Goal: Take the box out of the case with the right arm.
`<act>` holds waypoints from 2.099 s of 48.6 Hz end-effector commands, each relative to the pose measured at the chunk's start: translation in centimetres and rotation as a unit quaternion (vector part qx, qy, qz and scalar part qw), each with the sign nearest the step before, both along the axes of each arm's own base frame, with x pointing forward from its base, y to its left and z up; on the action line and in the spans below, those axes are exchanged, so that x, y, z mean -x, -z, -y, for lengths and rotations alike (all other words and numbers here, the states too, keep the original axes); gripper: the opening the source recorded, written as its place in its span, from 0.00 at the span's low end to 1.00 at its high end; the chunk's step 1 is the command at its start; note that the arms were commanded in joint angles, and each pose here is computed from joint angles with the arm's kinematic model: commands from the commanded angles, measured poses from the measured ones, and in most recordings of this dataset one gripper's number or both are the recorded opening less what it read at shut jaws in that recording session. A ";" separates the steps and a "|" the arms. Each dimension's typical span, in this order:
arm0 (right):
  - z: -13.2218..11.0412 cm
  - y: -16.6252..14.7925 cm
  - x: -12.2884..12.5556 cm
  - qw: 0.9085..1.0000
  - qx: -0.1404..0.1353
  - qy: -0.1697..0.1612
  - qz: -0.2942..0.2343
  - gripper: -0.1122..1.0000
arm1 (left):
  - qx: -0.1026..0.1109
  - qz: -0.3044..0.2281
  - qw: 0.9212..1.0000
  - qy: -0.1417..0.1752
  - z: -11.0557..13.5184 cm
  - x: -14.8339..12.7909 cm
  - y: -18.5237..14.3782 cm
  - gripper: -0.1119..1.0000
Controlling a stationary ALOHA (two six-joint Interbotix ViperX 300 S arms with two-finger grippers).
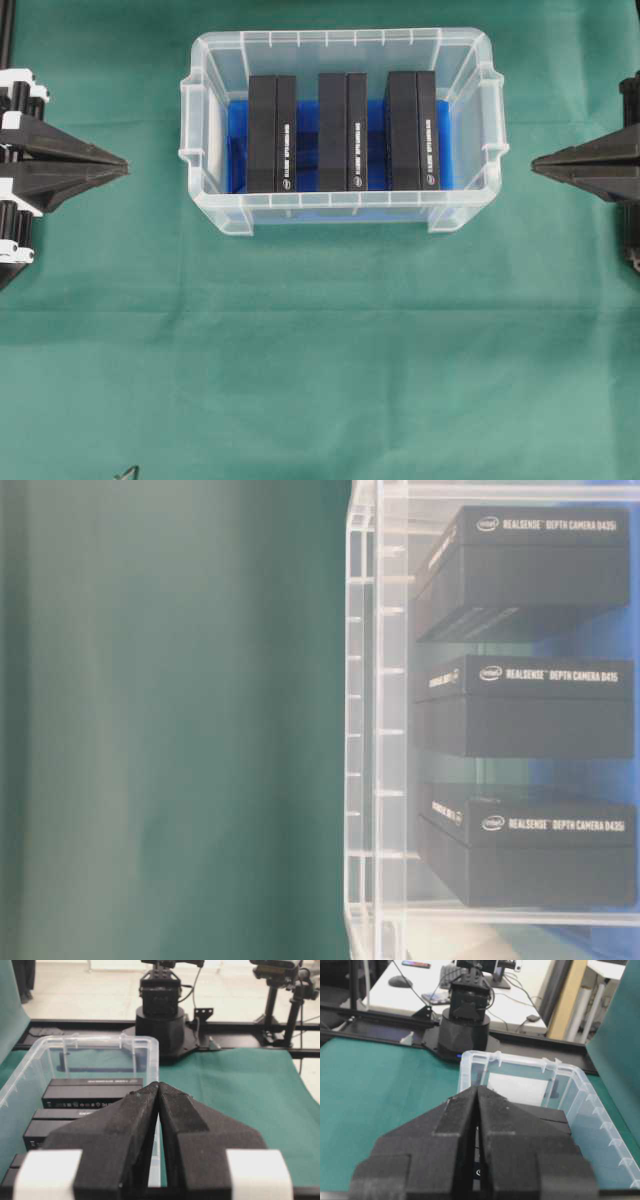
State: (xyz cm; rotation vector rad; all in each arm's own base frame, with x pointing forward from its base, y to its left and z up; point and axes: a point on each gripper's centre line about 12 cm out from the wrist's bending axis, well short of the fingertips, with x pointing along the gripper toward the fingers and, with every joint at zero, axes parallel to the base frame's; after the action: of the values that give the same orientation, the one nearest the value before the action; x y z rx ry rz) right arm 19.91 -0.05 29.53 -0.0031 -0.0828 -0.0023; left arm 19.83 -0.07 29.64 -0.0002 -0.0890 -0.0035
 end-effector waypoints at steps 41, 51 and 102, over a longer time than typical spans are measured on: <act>0.0 -16.0 -1.7 0.996 -0.023 0.001 -0.082 0.10 | -0.008 -0.067 0.998 0.001 0.1 0.5 -14.5 0.12; 0.0 -13.8 -1.4 0.981 -0.072 0.008 -0.179 0.10 | -0.004 -0.132 0.991 0.005 0.3 0.5 -13.8 0.12; 0.7 -6.7 2.6 0.721 -0.221 0.197 -0.627 0.10 | 0.061 -0.544 0.836 -0.022 1.2 2.2 -8.6 0.12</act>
State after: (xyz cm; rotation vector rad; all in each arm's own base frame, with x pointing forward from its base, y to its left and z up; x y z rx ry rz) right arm 17.08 -0.65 35.59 0.3991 1.3412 -0.4025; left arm 17.50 -1.20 37.39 -0.1272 1.0874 0.0518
